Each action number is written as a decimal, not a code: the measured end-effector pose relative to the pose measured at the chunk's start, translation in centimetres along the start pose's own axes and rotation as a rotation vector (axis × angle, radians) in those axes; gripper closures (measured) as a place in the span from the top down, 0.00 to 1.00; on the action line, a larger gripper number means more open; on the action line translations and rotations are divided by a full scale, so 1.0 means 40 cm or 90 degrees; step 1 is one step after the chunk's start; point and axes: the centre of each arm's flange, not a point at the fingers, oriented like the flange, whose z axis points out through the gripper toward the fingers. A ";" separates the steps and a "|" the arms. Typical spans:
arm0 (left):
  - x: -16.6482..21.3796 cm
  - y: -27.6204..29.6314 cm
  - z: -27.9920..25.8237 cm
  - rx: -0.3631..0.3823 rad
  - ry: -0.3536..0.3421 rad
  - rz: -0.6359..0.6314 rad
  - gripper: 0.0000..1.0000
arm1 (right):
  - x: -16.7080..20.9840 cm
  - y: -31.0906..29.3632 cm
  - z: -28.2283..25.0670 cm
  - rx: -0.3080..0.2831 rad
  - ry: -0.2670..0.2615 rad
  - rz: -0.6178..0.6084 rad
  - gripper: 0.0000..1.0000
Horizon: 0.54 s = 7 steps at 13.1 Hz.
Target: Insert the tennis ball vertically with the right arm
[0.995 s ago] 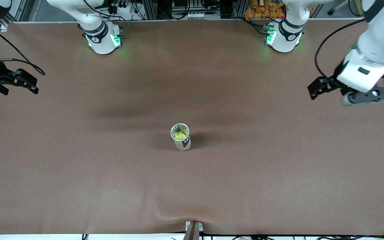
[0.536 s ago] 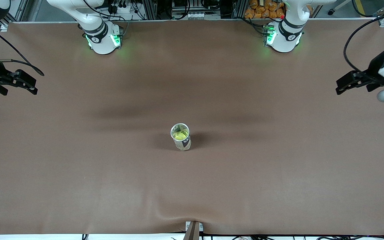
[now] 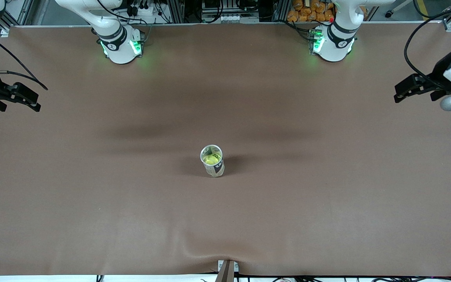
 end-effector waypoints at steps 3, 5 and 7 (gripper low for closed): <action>-0.049 0.006 -0.014 0.003 0.001 0.004 1.00 | 0.000 0.000 0.002 0.000 -0.001 0.005 1.00; -0.068 0.007 -0.023 0.003 0.004 0.006 1.00 | 0.001 0.001 0.002 0.000 -0.001 0.006 1.00; -0.072 0.008 -0.024 0.004 0.005 0.013 1.00 | 0.001 0.001 0.002 0.001 -0.001 0.006 1.00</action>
